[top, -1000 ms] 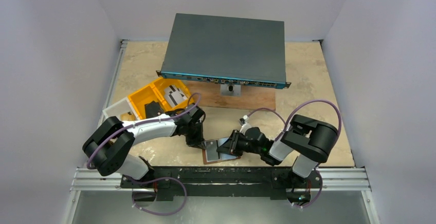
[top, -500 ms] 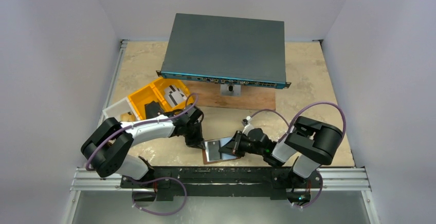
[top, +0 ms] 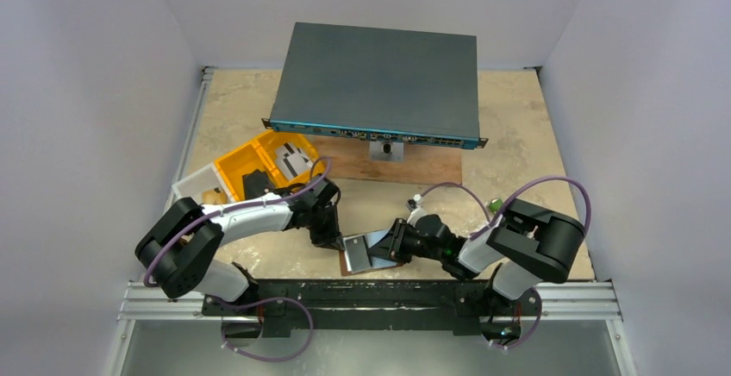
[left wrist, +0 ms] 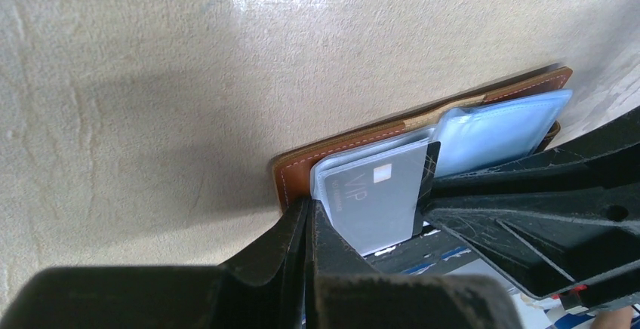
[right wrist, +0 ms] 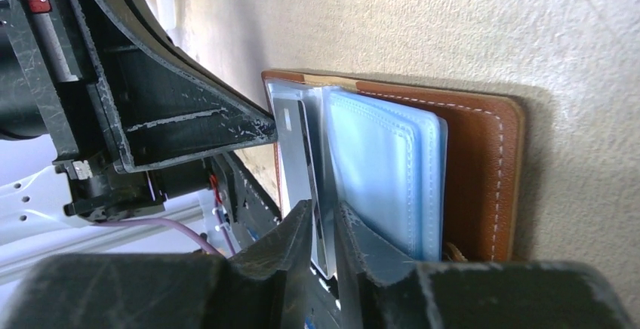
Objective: Take the credit cards out of the card holder
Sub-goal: Remove the credit card from the card holder.
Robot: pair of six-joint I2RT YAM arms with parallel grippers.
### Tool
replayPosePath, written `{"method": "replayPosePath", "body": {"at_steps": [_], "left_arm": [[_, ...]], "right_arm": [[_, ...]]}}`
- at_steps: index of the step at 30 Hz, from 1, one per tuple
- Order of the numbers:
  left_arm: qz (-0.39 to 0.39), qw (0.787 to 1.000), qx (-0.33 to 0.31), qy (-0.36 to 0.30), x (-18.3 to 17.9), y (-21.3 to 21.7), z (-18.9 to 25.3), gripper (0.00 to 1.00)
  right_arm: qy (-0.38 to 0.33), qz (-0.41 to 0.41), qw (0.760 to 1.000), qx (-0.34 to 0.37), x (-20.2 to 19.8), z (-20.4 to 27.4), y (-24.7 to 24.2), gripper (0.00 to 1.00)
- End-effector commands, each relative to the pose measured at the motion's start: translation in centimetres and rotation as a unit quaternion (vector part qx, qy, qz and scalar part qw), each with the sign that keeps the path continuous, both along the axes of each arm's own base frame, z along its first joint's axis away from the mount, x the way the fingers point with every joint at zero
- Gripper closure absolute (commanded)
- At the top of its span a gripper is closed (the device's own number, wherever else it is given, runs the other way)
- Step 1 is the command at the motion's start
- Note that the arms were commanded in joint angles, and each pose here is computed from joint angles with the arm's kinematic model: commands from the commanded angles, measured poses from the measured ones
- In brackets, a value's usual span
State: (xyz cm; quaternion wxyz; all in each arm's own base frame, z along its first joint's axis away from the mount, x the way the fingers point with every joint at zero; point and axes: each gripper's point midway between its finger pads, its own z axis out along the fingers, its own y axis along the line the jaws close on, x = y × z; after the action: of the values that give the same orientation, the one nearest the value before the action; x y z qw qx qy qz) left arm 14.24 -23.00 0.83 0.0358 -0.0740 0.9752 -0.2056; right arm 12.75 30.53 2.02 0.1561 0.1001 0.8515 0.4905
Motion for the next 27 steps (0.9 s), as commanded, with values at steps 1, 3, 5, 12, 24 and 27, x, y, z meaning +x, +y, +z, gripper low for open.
{"method": "replayPosePath", "body": {"at_steps": [1, 3, 5, 12, 24, 27], "left_arm": [[0.011, 0.994, 0.105, 0.005, -1.0, 4.4, -3.9, 1.0], [0.011, 0.994, 0.105, 0.004, -1.0, 4.4, -3.9, 1.0], [0.009, 0.994, 0.105, 0.004, -1.0, 4.4, -3.9, 1.0], [0.009, 0.994, 0.105, 0.003, -0.9, 4.3, -3.7, 1.0], [0.011, 0.994, 0.112, 0.002, -0.9, 4.7, -3.8, 1.0], [0.012, 0.993, 0.114, 0.002, -0.9, 4.8, -3.9, 1.0]], "right_arm": [[0.0, 0.005, 1.0, -0.018, 0.0, -1.1, -0.3, 0.79], [0.002, 0.011, 1.0, -0.012, -0.2, -1.2, 0.0, 0.79], [0.004, 0.016, 1.0, -0.005, -0.3, -1.1, 0.3, 0.79], [0.009, 0.014, 1.0, 0.0, -0.3, -1.3, 0.3, 0.91], [0.001, -0.022, 0.999, -0.028, 0.2, -1.2, -1.5, 0.97], [0.001, -0.026, 0.999, -0.037, 0.3, -1.4, -1.8, 0.97]]}}
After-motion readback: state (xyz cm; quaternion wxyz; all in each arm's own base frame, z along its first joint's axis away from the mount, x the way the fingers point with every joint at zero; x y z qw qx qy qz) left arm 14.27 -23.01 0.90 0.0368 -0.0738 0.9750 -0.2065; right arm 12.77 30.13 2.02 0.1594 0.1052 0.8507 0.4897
